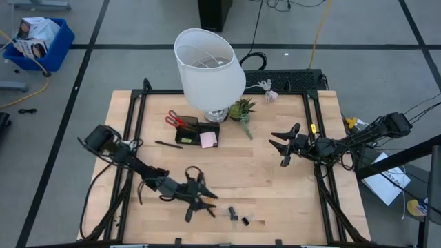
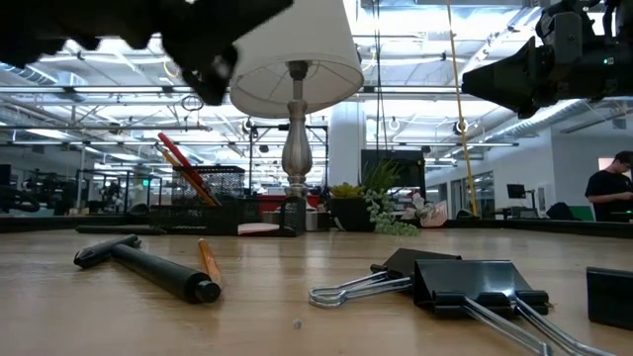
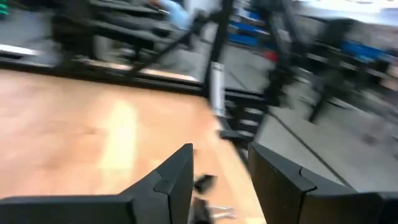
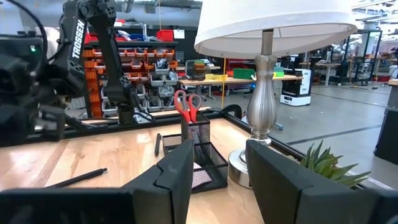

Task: Pick and place office supplies into organizer
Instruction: Put the black pen into the black desk organizer

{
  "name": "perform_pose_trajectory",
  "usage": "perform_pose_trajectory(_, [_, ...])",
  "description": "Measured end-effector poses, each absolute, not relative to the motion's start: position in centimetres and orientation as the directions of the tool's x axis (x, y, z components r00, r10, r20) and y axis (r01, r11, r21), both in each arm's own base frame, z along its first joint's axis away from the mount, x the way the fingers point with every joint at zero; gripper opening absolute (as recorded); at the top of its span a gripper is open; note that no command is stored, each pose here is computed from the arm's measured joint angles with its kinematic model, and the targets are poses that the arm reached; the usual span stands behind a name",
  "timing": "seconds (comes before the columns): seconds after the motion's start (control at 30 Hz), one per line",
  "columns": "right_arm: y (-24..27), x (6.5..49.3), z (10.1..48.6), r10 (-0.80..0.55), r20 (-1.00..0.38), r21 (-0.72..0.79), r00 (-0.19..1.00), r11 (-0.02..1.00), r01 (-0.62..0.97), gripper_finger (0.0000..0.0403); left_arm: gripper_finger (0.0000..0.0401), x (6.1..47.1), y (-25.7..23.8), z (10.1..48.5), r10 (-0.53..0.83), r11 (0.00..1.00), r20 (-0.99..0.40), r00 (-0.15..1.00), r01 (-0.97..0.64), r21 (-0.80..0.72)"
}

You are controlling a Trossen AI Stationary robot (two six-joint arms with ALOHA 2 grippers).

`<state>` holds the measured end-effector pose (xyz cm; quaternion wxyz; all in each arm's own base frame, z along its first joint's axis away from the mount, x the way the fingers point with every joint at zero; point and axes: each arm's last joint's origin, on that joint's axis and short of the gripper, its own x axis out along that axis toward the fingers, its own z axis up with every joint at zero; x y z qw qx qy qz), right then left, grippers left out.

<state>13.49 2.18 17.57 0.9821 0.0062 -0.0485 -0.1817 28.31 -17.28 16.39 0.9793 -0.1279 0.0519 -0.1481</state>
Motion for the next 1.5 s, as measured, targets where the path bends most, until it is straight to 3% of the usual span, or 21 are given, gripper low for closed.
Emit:
perform_pose_trajectory(0.1, [2.2, 13.5, 17.6, -0.357, 0.093, 0.030, 0.929, 0.934, 0.356, 0.0141, 0.0157, 26.3, -17.5, 17.4, -0.191, 0.940, -0.052, 0.980, 0.168, -0.296])
perform_pose_trajectory(0.27, [2.2, 13.5, 17.6, -0.357, 0.093, 0.029, 0.929, 0.934, 0.356, 0.0141, 0.0157, 22.8, -17.4, 17.6, 0.122, 0.903, -0.148, 0.981, -0.172, -0.394])
perform_pose_trajectory(0.43, [2.2, 13.5, 17.6, -0.357, 0.093, 0.030, 0.929, 0.934, 0.356, 0.0141, 0.0157, 19.7, -17.4, 18.3, 0.302, 0.866, -0.191, 0.934, -0.353, -0.354])
perform_pose_trajectory(0.7, [2.2, 13.5, 17.6, -0.357, 0.093, 0.030, 0.929, 0.934, 0.356, 0.0141, 0.0157, 16.2, -15.9, 18.5, 0.336, 0.904, -0.294, 0.895, -0.394, -0.166])
perform_pose_trajectory(0.83, [2.2, 13.5, 17.6, -0.358, 0.093, 0.029, 0.929, 0.934, 0.356, 0.0141, 0.0157, 15.8, -15.8, 19.2, 0.215, 0.965, -0.369, 0.904, -0.255, -0.063])
perform_pose_trajectory(0.93, [2.2, 13.5, 17.6, -0.358, 0.093, 0.030, 0.929, 0.934, 0.356, 0.0141, 0.0157, 15.7, -15.8, 20.2, 0.145, 0.977, -0.364, 0.920, -0.190, -0.092])
perform_pose_trajectory(1.1, [2.2, 13.5, 17.6, -0.358, 0.093, 0.030, 0.929, 0.934, 0.357, 0.0141, 0.0157, 15.9, -14.1, 22.5, 0.199, 0.975, -0.361, 0.911, -0.223, -0.025])
perform_pose_trajectory(1.33, [2.2, 13.5, 17.6, -0.358, 0.093, 0.030, 0.929, 0.934, 0.356, 0.0141, 0.0157, 15.8, -11.4, 25.3, 0.290, 0.915, -0.322, 0.901, -0.360, -0.184])
perform_pose_trajectory(1.5, [2.2, 13.5, 17.6, -0.357, 0.092, 0.029, 0.929, 0.934, 0.356, 0.0141, 0.0156, 15.9, -9.5, 26.0, 0.347, 0.922, -0.312, 0.885, -0.382, -0.058])
